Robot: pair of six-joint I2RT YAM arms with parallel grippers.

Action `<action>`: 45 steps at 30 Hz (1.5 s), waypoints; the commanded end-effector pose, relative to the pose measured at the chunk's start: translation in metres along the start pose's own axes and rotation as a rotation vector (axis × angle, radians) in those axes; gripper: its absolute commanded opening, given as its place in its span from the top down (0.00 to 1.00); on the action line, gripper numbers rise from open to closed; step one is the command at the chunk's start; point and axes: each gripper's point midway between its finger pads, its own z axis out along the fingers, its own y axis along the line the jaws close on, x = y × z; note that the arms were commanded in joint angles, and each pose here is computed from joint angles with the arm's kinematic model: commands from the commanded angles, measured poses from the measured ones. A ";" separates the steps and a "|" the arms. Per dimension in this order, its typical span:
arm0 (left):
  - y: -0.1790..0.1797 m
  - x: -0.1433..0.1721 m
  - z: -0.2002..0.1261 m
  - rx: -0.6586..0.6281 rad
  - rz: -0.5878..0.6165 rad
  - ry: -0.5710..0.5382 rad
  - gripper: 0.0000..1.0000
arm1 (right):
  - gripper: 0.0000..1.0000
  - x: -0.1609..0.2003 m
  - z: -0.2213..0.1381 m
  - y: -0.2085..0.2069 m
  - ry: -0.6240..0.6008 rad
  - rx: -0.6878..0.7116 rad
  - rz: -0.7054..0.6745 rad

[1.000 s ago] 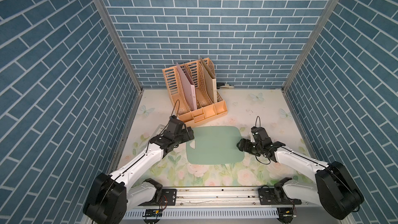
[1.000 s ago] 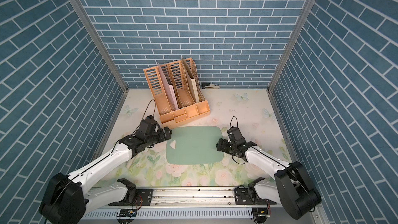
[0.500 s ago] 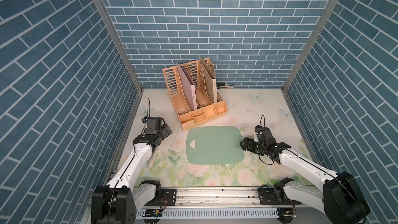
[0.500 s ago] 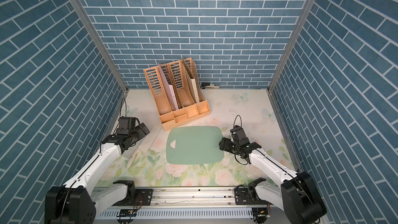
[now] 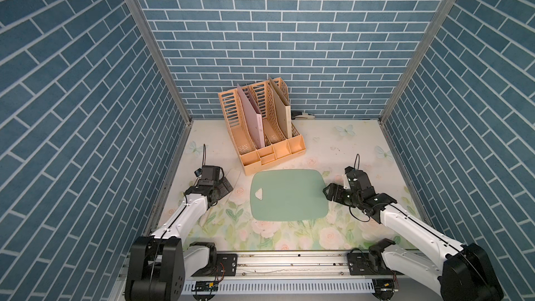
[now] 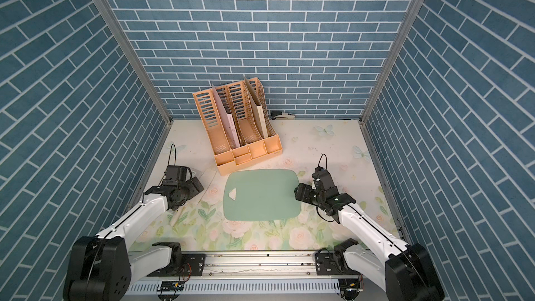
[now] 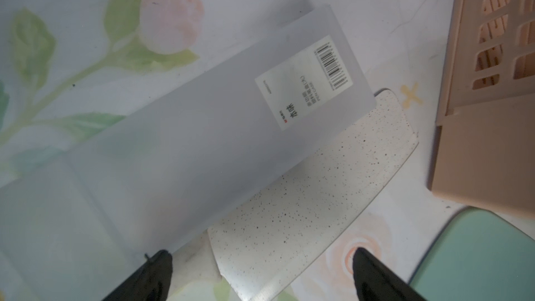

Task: Align the knife with the edge of the cutting board
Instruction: Pick up the knife at the center of the board.

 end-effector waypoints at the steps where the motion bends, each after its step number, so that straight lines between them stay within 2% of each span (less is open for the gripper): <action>1: 0.008 -0.003 0.003 -0.038 -0.021 -0.025 0.00 | 0.15 -0.002 -0.006 0.003 -0.004 -0.011 -0.034; 6: 0.015 -0.008 0.006 -0.067 -0.036 -0.054 0.00 | 0.15 -0.003 -0.015 0.008 -0.023 -0.045 -0.042; 13: 0.014 -0.012 0.014 -0.013 -0.055 -0.050 0.00 | 0.15 0.005 -0.015 0.007 -0.008 -0.058 -0.067; 24: 0.024 0.026 0.033 0.011 -0.076 0.061 0.00 | 0.15 0.006 -0.011 0.002 0.000 -0.047 -0.111; 29: 0.015 0.021 0.022 0.072 -0.085 0.034 0.00 | 0.15 0.008 -0.008 0.002 0.009 -0.053 -0.109; 38: 0.028 0.015 0.011 -0.094 -0.107 0.112 0.00 | 0.15 0.006 -0.009 0.003 0.003 -0.060 -0.110; 45: 0.024 0.026 0.016 -0.084 -0.090 0.161 0.01 | 0.15 0.006 -0.009 0.004 -0.002 -0.067 -0.105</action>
